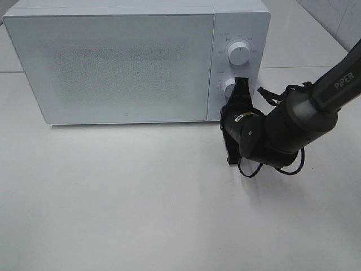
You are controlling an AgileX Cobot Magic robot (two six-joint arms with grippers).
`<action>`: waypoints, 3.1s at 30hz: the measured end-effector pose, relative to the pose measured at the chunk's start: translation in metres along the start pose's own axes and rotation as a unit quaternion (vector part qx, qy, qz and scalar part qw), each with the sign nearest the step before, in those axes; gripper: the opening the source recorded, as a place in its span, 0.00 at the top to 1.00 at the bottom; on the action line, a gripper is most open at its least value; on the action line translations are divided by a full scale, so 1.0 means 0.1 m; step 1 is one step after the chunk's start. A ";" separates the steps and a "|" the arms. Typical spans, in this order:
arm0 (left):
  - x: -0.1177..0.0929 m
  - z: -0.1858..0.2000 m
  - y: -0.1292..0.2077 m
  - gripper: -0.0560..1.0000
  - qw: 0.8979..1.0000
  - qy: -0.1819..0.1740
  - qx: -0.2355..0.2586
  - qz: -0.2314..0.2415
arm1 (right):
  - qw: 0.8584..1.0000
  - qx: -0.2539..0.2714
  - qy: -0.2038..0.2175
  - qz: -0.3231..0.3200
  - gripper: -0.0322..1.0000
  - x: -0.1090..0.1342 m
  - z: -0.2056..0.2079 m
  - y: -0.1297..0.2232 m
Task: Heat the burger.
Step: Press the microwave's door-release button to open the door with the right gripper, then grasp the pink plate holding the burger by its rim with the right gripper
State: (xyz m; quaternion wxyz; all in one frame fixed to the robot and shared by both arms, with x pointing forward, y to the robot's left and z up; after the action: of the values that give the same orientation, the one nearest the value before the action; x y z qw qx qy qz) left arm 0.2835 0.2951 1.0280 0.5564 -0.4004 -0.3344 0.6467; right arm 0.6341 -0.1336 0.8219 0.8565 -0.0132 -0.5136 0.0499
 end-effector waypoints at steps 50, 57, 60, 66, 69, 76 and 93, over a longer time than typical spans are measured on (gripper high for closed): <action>0.00 0.00 0.00 0.07 1.000 0.000 0.000 0.000 | 0.999 -0.019 -0.008 -0.027 0.96 0.11 -0.05 0.02; 0.00 0.00 0.00 0.07 1.000 0.000 0.000 0.000 | 1.000 -0.016 -0.010 -0.024 0.96 0.14 0.01 0.00; 0.00 0.00 0.00 0.07 1.000 0.000 0.000 0.000 | 1.000 -0.010 -0.003 -0.019 0.96 0.13 0.09 -0.01; 0.00 0.00 0.00 0.07 1.000 0.000 0.000 0.000 | 1.000 0.015 0.001 -0.002 0.96 0.20 0.24 0.03; 0.00 0.00 0.00 0.07 1.000 0.000 0.000 0.000 | 1.000 0.025 0.012 0.011 0.96 0.16 0.32 0.05; 0.00 0.00 0.00 0.07 1.000 0.000 0.000 0.000 | 0.997 0.046 0.039 0.052 0.96 0.11 0.55 0.01; 0.00 0.00 0.00 0.07 1.000 0.000 0.000 0.000 | 0.949 0.140 0.053 0.277 0.96 0.21 1.16 -0.01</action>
State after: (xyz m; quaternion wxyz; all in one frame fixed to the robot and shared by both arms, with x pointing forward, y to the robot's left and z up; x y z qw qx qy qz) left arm 0.2835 0.2951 1.0280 0.5564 -0.4004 -0.3344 0.6467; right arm 0.5418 -0.1359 0.8958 0.8282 -0.0379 -0.4313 0.3558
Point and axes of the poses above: a point on each arm's last joint axis where the gripper is mounted, z pointing back along that axis away from the gripper, x along the wrist's bending axis when the last joint is at zero, y = z × x, the point moved 6 cm from there along -z, pointing out along that axis toward the gripper, and after that the axes turned 8 degrees about z, right-handed, at the moved point
